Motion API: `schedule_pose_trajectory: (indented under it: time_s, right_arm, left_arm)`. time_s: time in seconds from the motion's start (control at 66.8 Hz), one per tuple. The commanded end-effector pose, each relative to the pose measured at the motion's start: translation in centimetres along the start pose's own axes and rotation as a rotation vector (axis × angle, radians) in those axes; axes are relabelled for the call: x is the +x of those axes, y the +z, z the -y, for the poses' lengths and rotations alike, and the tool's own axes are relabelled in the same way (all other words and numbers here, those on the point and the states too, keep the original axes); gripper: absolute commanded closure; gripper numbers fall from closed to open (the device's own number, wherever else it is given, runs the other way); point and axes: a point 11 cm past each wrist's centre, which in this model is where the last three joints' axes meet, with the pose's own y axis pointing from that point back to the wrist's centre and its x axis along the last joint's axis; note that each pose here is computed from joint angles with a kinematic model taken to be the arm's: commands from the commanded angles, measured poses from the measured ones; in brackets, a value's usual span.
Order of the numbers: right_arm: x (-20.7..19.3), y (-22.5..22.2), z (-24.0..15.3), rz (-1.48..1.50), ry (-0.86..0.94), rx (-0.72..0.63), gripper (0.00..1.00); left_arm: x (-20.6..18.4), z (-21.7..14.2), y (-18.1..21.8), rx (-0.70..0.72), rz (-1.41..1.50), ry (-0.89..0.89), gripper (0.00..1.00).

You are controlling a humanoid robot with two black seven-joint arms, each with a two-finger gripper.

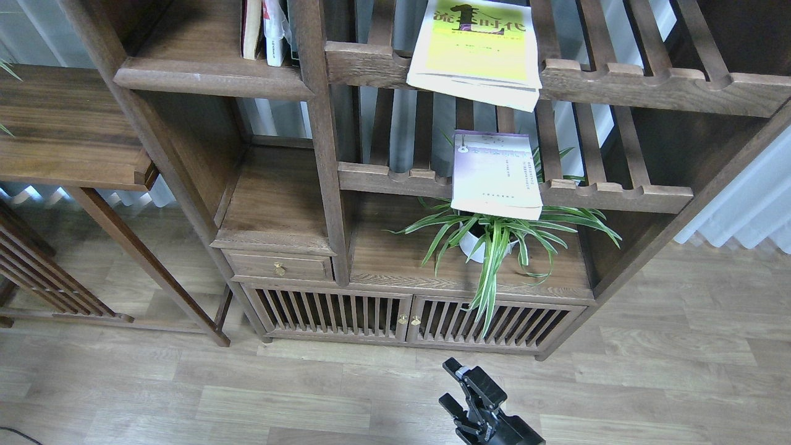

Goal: Organize books on shelf
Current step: 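Place the red book upright on the upper shelf with the left gripper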

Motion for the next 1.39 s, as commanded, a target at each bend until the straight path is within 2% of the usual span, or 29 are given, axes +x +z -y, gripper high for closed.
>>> schedule_pose_trajectory:
  time_s: [0.0, 0.21, 0.374, 0.599, 1.093, 1.378]
  right_arm:
    - [0.0, 0.2, 0.1, 0.004, -0.002, -0.001, 0.01]
    - [-0.7, 0.6, 0.5, 0.009, -0.026, -0.010, 0.01]
    - [-1.2, 0.8, 0.6, 0.010, -0.041, -0.016, 0.01]
    - [-1.2, 1.0, 0.6, 0.014, -0.046, -0.018, 0.01]
    - [-3.0, 1.2, 1.3, 0.019, -0.102, -0.023, 0.01]
    - [-4.4, -1.5, 1.4, 0.036, -0.151, 0.076, 0.01]
  left_arm:
    - [0.0, 0.9, 0.7, -0.057, -0.022, 0.014, 0.94]
    - [0.3, 1.4, 1.3, -0.130, -0.054, 0.033, 0.94]
    - [0.3, 2.6, 0.1, -0.189, -0.107, 0.043, 0.94]
    - [-0.2, 4.0, -2.2, -0.132, -0.140, 0.052, 0.94]
    - [0.0, 4.8, -2.1, -0.044, -0.041, 0.107, 0.94]
    - [-0.1, 5.0, -1.9, -0.152, -0.014, 0.108, 0.94]
